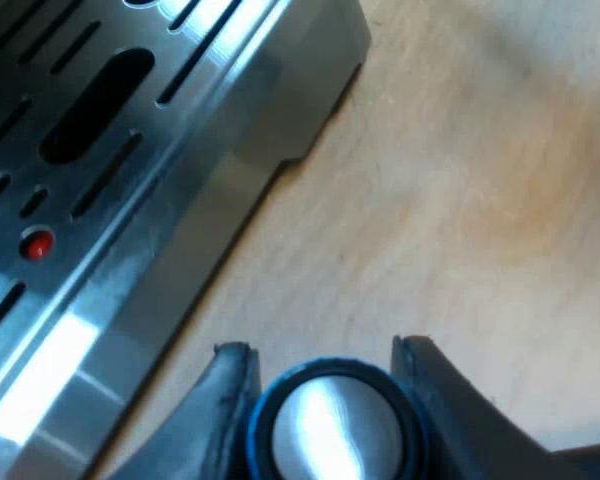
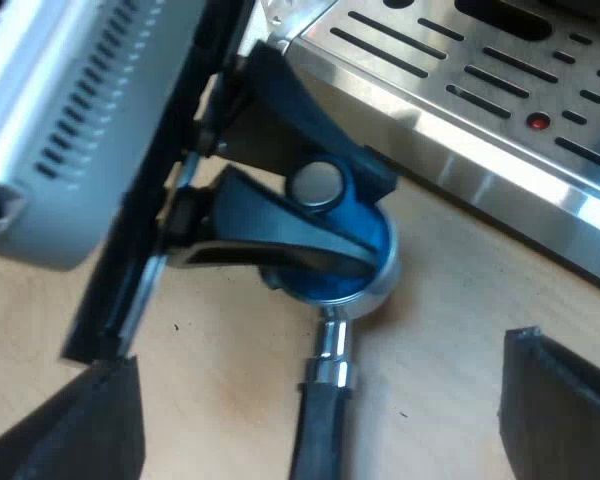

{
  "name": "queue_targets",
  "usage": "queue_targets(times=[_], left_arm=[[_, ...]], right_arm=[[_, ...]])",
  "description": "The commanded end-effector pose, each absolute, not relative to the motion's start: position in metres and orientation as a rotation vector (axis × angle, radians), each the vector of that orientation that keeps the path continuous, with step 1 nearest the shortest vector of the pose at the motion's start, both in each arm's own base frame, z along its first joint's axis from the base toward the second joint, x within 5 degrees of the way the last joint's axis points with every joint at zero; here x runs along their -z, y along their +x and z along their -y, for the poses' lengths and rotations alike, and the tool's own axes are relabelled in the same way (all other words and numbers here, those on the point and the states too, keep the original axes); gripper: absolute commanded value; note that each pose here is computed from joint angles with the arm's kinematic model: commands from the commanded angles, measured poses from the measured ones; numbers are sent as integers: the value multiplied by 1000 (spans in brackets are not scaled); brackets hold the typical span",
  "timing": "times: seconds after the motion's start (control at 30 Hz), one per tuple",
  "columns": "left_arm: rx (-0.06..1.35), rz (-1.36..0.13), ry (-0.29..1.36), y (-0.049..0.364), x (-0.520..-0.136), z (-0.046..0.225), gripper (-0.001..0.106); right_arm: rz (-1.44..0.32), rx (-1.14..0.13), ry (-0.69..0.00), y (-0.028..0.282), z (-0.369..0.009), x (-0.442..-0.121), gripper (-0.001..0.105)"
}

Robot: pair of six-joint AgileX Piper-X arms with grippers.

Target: Grind coffee beans and then tamp

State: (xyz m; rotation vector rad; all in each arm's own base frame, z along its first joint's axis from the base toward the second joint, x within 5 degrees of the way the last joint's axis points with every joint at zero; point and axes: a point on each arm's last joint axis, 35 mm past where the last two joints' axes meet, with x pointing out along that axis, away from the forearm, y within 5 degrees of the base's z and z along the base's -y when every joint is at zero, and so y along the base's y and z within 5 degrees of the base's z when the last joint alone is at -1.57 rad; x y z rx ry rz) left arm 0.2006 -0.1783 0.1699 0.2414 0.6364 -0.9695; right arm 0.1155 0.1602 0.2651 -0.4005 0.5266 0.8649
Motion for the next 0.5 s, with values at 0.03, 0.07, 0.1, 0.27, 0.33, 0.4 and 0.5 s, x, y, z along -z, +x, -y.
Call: queue_targets(times=[0.03, 0.07, 0.1, 0.27, 0.33, 0.4, 0.5], left_arm=[[956, -710, 263, 191, -163, 171, 1], [958, -685, 258, 191, -168, 171, 1], [959, -654, 251, 191, -173, 172, 1], [965, -546, 229, 192, -191, 172, 1], [966, -521, 224, 192, -195, 172, 1], [967, -493, 218, 191, -201, 171, 1], [967, -470, 213, 189, -207, 170, 1]], right_arm=[[-519, -868, -393, 116, -159, -268, 74], [-519, -868, -393, 116, -159, -268, 74], [-519, -868, -393, 116, -159, -268, 74], [-519, -868, -393, 116, -159, -268, 74], [-519, -868, -393, 116, -159, -268, 74], [-519, -868, -393, 116, -159, -268, 74], [-519, -868, -393, 116, -159, -268, 74]])
